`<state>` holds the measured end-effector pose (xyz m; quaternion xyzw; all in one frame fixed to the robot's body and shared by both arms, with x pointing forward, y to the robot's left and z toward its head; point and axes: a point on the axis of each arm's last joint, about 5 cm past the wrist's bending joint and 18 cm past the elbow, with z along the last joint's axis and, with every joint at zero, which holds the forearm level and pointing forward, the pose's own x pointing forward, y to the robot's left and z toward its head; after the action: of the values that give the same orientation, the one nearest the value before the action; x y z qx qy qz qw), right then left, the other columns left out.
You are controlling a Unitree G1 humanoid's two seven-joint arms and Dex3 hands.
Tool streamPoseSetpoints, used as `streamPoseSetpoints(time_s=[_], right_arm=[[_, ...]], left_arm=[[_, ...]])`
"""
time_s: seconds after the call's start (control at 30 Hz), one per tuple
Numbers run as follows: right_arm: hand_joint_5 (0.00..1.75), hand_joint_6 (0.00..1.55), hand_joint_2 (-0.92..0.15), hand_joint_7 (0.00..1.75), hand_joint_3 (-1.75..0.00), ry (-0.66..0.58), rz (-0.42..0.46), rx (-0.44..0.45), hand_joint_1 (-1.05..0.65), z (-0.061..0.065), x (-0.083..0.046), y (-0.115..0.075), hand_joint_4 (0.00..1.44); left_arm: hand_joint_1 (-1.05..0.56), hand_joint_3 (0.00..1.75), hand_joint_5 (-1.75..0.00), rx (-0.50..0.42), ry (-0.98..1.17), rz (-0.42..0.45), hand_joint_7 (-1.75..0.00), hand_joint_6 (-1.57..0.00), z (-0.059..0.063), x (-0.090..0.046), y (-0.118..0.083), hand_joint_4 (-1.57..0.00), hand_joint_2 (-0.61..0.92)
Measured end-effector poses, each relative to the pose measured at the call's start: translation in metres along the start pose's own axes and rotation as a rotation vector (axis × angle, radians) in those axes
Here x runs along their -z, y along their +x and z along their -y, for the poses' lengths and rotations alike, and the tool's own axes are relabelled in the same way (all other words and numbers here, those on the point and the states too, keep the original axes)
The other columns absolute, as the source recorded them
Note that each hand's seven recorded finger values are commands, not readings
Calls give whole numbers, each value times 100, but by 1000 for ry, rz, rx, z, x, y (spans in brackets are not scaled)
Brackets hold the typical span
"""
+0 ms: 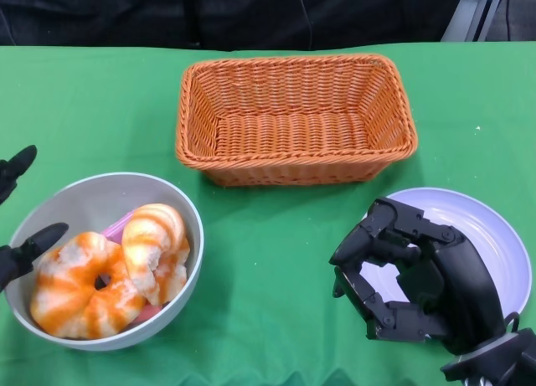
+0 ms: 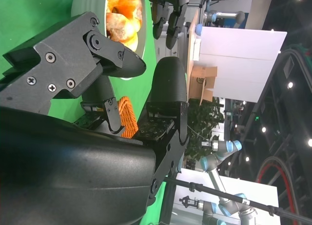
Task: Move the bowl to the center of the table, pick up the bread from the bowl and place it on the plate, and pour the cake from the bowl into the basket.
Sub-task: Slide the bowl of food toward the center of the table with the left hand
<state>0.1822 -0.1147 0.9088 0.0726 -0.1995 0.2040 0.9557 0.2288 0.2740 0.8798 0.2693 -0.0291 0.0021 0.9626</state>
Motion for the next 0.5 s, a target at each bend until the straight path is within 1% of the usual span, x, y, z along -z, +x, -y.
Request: streamPoseSetpoints(time_s=[0.5], right_arm=[[159, 71, -48, 120, -105, 1, -1, -6, -9, 0, 0, 0, 75]], left_arm=[[-72, 37, -2, 30, -15, -89, -1, -25, 5, 2, -4, -22, 92]])
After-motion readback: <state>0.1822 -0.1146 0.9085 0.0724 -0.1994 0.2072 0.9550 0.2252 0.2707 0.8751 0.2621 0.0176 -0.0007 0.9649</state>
